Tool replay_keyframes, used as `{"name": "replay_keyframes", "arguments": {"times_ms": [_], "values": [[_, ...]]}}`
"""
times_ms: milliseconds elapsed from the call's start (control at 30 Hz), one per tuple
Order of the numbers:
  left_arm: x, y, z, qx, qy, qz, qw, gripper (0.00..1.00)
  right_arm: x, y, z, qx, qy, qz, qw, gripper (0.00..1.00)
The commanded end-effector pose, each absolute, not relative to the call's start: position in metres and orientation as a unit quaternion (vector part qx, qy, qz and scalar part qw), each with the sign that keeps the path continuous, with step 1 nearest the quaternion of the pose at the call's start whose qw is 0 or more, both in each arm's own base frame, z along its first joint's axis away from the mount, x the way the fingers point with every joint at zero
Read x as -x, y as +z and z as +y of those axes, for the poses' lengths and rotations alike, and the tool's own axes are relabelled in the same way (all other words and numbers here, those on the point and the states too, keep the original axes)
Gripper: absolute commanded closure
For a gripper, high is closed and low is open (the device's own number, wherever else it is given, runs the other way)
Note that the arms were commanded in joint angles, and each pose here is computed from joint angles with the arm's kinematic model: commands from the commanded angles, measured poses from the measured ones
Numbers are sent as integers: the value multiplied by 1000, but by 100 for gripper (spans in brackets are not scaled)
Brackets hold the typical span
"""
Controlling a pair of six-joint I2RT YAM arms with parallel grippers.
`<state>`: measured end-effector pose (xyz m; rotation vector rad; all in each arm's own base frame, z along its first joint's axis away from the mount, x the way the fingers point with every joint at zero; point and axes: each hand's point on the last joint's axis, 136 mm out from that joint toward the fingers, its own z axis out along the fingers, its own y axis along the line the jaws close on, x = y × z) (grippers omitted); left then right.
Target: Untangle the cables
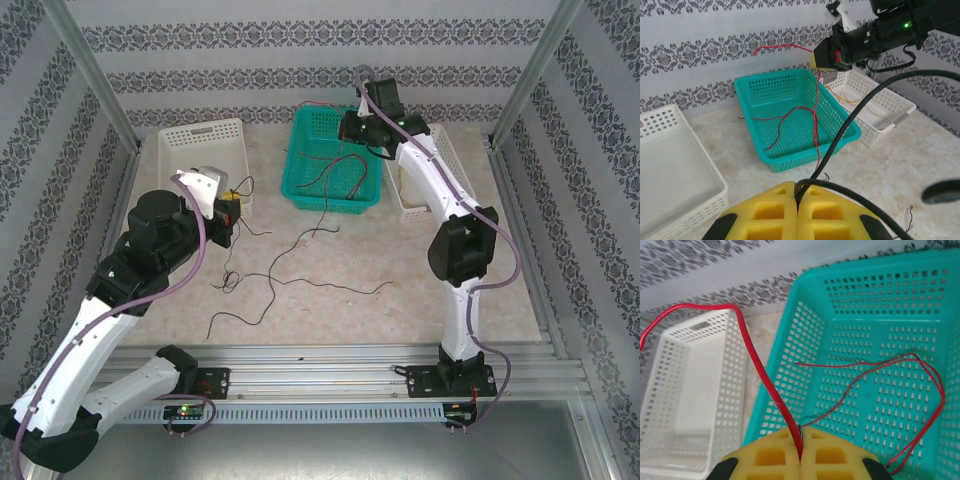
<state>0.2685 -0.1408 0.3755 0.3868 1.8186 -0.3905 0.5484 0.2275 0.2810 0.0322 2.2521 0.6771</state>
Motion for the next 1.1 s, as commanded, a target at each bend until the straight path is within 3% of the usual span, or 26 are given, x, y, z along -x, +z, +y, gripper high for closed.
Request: {"name": "replay_keyframes", "arguments": {"times_ms": [0, 200, 367, 467, 700, 867, 1067], "values": [[-270, 386, -141, -165, -176, 755, 610, 100, -516, 396, 236, 22, 331, 825, 457, 100], [-273, 369, -145, -163, -185, 760, 601, 100, -485, 455, 228, 26, 375, 795, 476, 100], [-276, 357, -143, -151, -193, 764, 597, 100, -496, 454, 212, 9, 342, 798, 496, 100], [-277, 352, -144, -151, -194, 766, 594, 100, -521, 417, 202, -5, 300, 822, 483, 100], [-281, 345, -142, -143, -198, 767, 593, 100, -573, 279, 200, -31, 239, 882, 404, 100], [-283, 344, -140, -138, -199, 767, 594, 100, -580, 198, 200, -43, 181, 913, 364, 100], [-284, 340, -138, -137, -197, 769, 592, 100, -570, 137, 214, -19, 113, 943, 312, 100]]}}
